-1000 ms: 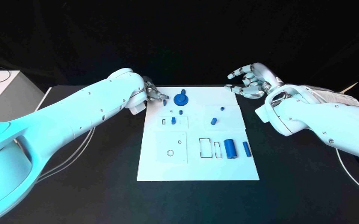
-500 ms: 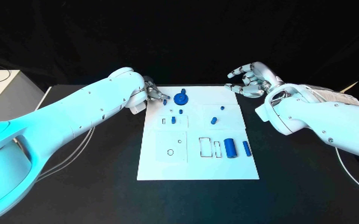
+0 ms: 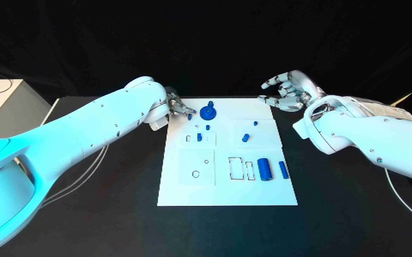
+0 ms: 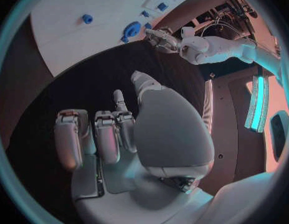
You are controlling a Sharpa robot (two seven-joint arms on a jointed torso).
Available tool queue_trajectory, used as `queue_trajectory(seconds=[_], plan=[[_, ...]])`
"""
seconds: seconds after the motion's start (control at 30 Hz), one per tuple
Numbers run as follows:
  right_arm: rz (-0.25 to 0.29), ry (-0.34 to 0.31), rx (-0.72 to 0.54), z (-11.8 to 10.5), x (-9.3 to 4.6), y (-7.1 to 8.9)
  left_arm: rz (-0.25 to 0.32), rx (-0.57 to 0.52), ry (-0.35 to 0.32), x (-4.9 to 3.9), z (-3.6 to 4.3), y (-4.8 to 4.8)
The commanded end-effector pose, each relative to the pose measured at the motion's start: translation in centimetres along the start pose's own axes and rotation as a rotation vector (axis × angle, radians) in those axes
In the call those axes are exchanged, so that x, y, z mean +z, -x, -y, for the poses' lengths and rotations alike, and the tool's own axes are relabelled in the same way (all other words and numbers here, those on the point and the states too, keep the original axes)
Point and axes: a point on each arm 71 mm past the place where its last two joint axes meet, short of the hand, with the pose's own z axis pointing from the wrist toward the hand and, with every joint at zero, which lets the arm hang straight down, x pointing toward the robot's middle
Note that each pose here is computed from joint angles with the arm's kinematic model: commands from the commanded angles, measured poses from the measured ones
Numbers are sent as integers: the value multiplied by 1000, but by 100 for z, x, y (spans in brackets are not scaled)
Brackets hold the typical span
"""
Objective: Assemble the parts on the task board
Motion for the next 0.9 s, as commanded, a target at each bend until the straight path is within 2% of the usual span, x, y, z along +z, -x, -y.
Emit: queue_trajectory(seconds=[0.03,0.9], plan=[[2,14,-10,-15,4,-1,-9,-7,-13,-10,28,-7],[1,12,-12,-7,12,0,-23,2,-17,-35,10,-3]])
